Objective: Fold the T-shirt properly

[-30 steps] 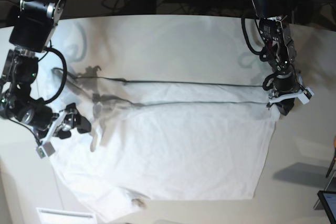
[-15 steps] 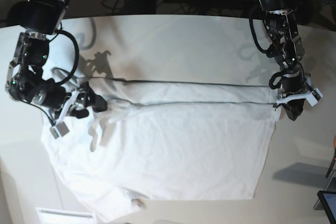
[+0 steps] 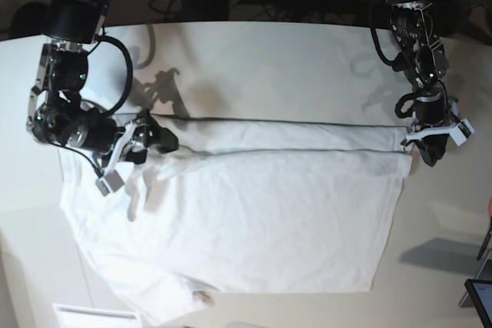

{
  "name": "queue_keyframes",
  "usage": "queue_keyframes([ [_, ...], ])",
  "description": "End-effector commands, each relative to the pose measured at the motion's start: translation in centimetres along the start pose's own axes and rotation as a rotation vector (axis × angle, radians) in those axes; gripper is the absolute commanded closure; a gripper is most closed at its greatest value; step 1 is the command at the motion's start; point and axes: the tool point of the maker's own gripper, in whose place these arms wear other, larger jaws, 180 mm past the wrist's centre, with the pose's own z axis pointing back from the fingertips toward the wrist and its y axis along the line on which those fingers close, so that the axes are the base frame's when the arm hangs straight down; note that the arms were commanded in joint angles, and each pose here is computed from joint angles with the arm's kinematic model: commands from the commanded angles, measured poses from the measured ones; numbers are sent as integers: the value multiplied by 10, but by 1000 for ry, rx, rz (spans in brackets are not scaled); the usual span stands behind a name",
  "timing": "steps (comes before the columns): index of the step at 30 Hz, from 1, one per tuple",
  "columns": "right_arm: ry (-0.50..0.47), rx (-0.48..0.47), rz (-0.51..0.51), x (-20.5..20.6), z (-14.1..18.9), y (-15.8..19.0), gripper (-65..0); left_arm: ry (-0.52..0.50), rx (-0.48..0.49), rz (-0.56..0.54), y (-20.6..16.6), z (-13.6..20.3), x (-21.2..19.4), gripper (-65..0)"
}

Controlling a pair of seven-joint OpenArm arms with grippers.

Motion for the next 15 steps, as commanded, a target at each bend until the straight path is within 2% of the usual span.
queue_keyframes([
  [1, -67, 10, 30, 22, 4, 2, -425, -65, -8, -23, 3, -2, 24, -149],
  [5, -60, 20, -2, 19, -2, -2, -299, -74, 7, -18, 9, -1, 28, -149],
  [12, -63, 29, -13, 26, -6, -5, -197, -82, 46, -21, 27, 4, 32, -149],
  [15, -70, 34, -5, 35, -7, -5, -126, -76, 52, -27, 30, 6, 30, -149],
])
